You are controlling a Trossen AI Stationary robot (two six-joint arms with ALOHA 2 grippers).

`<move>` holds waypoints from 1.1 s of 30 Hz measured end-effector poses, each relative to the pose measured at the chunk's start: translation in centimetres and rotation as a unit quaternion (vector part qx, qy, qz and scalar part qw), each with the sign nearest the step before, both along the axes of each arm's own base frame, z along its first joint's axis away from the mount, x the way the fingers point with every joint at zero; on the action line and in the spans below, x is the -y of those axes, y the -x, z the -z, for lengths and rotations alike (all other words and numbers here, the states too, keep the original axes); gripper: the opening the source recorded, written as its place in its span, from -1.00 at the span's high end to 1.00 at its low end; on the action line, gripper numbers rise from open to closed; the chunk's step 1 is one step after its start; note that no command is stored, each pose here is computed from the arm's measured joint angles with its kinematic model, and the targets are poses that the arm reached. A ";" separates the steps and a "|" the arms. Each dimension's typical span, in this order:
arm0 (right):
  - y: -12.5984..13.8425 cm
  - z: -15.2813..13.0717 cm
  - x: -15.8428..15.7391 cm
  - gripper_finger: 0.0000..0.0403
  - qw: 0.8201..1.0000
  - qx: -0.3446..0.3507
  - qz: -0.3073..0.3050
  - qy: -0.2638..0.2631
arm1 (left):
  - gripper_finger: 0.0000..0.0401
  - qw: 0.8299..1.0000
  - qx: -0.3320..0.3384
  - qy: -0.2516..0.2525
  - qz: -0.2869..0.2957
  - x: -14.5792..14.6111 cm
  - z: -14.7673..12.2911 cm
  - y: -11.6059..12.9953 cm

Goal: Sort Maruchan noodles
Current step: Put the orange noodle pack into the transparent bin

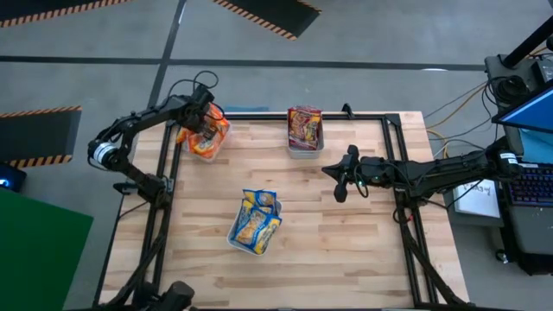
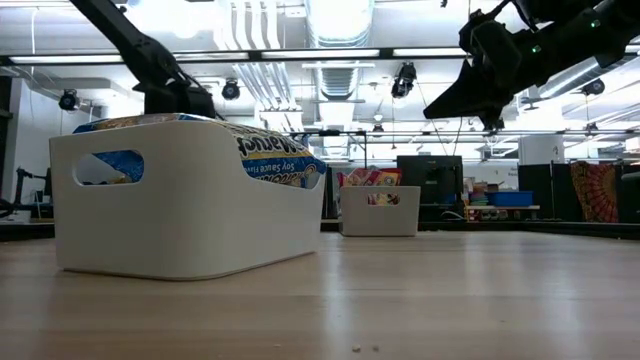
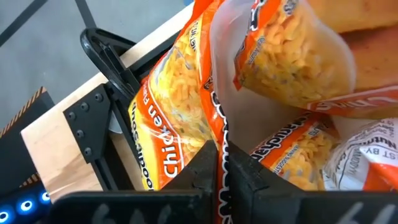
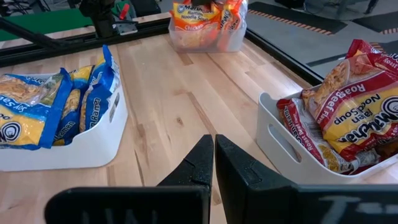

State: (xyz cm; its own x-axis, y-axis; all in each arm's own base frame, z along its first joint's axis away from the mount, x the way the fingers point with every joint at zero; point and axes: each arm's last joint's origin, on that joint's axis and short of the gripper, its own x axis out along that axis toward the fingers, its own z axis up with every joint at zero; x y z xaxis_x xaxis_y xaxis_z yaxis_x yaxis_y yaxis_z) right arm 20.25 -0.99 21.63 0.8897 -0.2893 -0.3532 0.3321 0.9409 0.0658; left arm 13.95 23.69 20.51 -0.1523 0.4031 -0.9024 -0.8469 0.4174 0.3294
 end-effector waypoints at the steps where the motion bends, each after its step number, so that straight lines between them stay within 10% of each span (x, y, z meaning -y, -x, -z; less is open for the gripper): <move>1: 0.0 0.0 0.0 0.96 1.000 0.000 0.000 0.000 | 0.99 1.000 0.002 -0.004 0.000 0.1 -0.2 0.0; 23: 0.0 0.0 0.0 0.96 1.000 -0.001 0.000 -0.001 | 0.99 0.992 0.109 0.051 0.031 2.8 0.9 -2.4; 33: 0.0 0.0 0.0 0.96 1.000 0.000 0.001 -0.004 | 0.53 0.991 0.108 0.025 0.081 2.4 -1.0 -3.2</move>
State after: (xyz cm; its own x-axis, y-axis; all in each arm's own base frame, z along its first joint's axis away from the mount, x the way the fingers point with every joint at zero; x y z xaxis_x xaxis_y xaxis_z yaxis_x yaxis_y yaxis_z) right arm 20.24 -0.99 21.60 0.8886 -0.2889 -0.3563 0.3347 0.9395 0.0728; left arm 17.20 21.32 21.52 0.1089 0.3601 -0.9266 -0.8156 0.5652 0.1238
